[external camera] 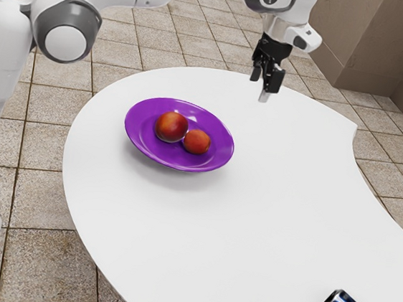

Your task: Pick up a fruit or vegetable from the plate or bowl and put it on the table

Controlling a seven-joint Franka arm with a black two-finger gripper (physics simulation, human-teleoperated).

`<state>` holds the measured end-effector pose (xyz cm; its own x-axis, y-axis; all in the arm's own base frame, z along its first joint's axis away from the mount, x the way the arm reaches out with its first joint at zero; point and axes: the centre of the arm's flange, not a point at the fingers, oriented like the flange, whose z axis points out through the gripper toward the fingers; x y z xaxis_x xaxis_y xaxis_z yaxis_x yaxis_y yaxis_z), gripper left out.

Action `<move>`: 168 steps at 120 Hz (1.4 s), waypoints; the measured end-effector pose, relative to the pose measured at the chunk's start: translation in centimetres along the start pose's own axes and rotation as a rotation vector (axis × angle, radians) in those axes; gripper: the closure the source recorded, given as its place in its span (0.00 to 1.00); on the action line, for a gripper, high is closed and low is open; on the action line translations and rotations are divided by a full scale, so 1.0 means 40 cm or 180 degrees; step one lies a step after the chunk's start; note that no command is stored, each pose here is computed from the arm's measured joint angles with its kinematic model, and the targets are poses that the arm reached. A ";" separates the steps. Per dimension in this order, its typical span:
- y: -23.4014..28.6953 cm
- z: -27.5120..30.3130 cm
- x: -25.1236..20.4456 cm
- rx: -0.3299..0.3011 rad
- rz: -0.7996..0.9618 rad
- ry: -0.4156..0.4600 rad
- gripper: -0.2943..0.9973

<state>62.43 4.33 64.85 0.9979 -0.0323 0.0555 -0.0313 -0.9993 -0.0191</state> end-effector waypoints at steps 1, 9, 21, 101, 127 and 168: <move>0.000 0.000 0.000 -0.0001 0.0009 -0.0003 0.23; -0.001 0.002 -0.001 -0.0004 0.0075 -0.0023 0.23; -0.002 0.003 -0.003 -0.0005 0.0170 -0.0044 0.23; -0.046 -0.021 0.010 0.0208 0.0321 0.0026 0.23; -0.219 0.054 -0.025 0.0011 -0.0207 -0.0097 0.23; -0.179 0.072 -0.186 -0.0318 -0.0443 -0.0214 0.23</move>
<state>55.40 11.80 61.71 0.9944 0.1043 -0.0163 0.1053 -0.9909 0.0835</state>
